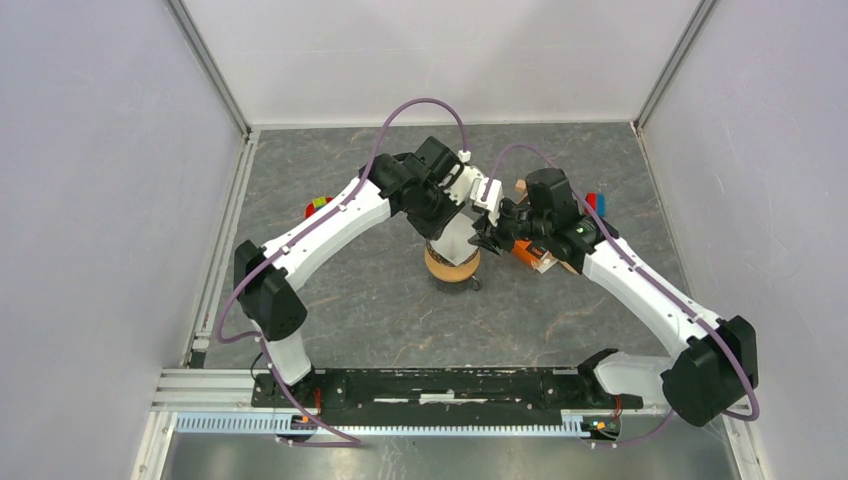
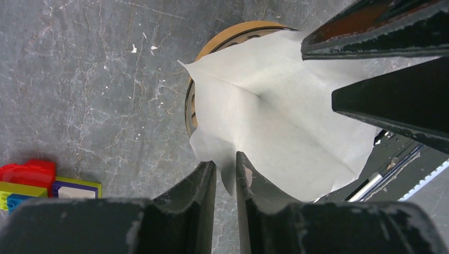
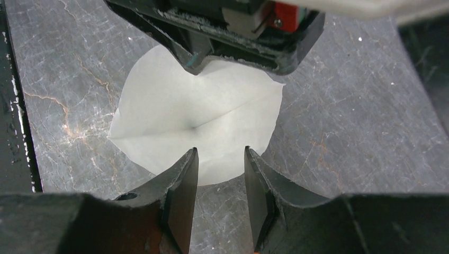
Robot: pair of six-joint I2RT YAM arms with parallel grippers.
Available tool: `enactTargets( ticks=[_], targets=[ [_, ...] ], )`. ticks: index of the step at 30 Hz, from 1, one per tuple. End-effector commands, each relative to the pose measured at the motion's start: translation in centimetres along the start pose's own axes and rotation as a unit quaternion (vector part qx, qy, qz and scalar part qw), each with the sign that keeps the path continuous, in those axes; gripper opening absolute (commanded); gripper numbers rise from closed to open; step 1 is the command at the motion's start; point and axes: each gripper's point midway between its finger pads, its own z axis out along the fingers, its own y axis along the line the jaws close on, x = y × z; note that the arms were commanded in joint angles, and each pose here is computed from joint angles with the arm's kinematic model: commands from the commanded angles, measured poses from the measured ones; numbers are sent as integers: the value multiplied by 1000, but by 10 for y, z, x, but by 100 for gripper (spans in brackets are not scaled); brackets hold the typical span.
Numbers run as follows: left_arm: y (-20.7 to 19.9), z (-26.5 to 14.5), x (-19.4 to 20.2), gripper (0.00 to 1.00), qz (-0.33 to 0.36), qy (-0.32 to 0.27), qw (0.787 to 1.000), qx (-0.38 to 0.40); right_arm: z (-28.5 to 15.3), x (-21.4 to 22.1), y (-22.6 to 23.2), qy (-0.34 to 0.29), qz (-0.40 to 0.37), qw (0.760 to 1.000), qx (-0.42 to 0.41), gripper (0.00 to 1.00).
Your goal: Place the coffee filter in the dripper
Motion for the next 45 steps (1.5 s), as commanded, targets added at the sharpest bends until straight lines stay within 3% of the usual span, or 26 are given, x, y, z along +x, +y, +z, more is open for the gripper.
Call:
enactTargets(
  ticks=[1,11,22,31,33,45],
  targets=[
    [4,-26,-22,28,28,-50,998,-13,-12,-35,-4,-40,-26,999,8,44],
    [5,-21,-13,32,27,-34,999,-15,-5,-25,0,-34,-13,999,-4,44],
    [7,-30,-19,52,24,-53,998,-27,-4,-24,1,-35,-12,999,-5,43],
    [4,-44,-28,55,22,-82,996,-21,-5,-27,1,-39,-14,999,-4,43],
    [3,-45,-28,52,23,-84,996,-19,-5,-27,0,-39,-14,999,-2,43],
    [-1,-20,-6,9,15,-40,999,5,1,-10,2,-25,-10,1000,-4,42]
  ],
)
